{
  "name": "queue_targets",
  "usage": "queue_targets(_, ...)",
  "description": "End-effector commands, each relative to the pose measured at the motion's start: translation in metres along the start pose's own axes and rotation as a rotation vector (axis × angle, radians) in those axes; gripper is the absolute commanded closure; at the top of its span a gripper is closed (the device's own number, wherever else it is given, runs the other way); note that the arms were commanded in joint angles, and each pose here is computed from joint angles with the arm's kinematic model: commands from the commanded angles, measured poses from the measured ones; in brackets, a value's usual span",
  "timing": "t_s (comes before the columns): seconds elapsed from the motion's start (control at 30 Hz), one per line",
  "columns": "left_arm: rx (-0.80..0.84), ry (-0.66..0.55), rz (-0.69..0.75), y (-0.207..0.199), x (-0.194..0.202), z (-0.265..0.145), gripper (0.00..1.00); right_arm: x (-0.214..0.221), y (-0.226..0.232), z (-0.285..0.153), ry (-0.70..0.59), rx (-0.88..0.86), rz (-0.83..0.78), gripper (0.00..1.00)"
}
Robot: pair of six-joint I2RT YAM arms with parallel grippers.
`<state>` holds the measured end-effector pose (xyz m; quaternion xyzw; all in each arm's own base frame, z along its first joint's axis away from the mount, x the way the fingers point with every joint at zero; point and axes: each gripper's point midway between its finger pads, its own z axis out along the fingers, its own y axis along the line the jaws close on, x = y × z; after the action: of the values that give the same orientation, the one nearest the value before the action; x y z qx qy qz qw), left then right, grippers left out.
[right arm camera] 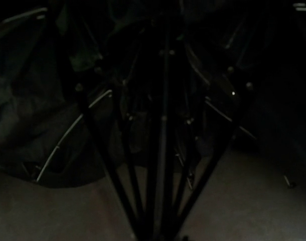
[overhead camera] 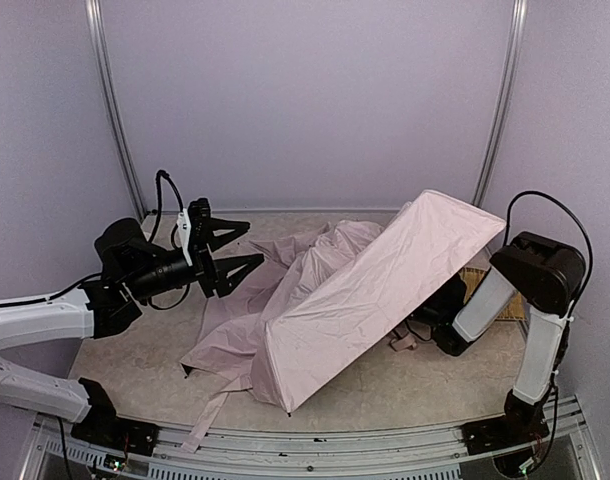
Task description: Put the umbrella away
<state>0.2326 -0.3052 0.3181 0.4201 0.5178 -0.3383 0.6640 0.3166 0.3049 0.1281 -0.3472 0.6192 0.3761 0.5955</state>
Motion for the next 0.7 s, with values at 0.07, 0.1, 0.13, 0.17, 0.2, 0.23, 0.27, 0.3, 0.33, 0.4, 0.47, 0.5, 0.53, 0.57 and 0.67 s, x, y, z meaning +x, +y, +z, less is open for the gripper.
queue_targets(0.07,-0.037,-0.012,-0.007,0.009,-0.008,0.001,0.3,-0.027,0.001,0.011,-0.082,-0.062,-0.128,1.0)
queue_targets(0.1,-0.046,-0.011,-0.005,0.01,-0.007,0.0,0.3,-0.039,0.004,0.016,-0.1,-0.094,-0.138,1.0)
queue_targets(0.13,-0.064,-0.006,-0.004,0.013,-0.006,-0.001,0.3,-0.056,0.006,0.021,-0.131,-0.123,-0.157,1.0)
queue_targets(0.17,-0.098,0.004,-0.004,0.02,-0.005,-0.002,0.3,-0.07,0.01,0.025,-0.153,-0.152,-0.175,1.0)
queue_targets(0.2,-0.152,0.023,-0.015,0.033,-0.002,-0.003,0.3,-0.086,0.013,0.027,-0.183,-0.175,-0.2,1.0)
queue_targets(0.23,-0.176,0.033,-0.04,0.041,0.0,-0.002,0.27,-0.099,0.017,0.027,-0.213,-0.198,-0.225,1.0)
queue_targets(0.27,-0.217,0.044,-0.072,0.058,0.004,-0.004,0.23,-0.111,0.021,0.027,-0.241,-0.213,-0.251,1.0)
queue_targets(0.3,-0.242,0.048,-0.114,0.072,0.006,-0.003,0.21,-0.12,0.024,0.026,-0.262,-0.224,-0.276,1.0)
queue_targets(0.33,-0.257,0.05,-0.152,0.083,0.007,0.0,0.19,-0.128,0.028,0.025,-0.281,-0.234,-0.301,1.0)
queue_targets(0.4,-0.248,0.039,-0.204,0.095,0.007,0.01,0.13,-0.139,0.036,0.025,-0.303,-0.251,-0.343,1.0)
queue_targets(0.47,-0.191,0.008,-0.206,0.092,0.004,0.023,0.07,-0.146,0.043,0.026,-0.311,-0.265,-0.371,1.0)
queue_targets(0.5,-0.134,-0.013,-0.212,0.086,0.001,0.03,0.04,-0.149,0.047,0.028,-0.314,-0.272,-0.383,1.0)
queue_targets(0.53,-0.074,-0.03,-0.225,0.079,0.0,0.037,0.02,-0.151,0.051,0.029,-0.316,-0.281,-0.391,1.0)
queue_targets(0.57,-0.017,-0.046,-0.243,0.071,-0.003,0.044,0.01,-0.153,0.055,0.031,-0.318,-0.289,-0.396,1.0)
queue_targets(0.67,0.14,-0.063,-0.257,0.042,-0.001,0.063,0.01,-0.157,0.063,0.035,-0.331,-0.312,-0.393,1.0)
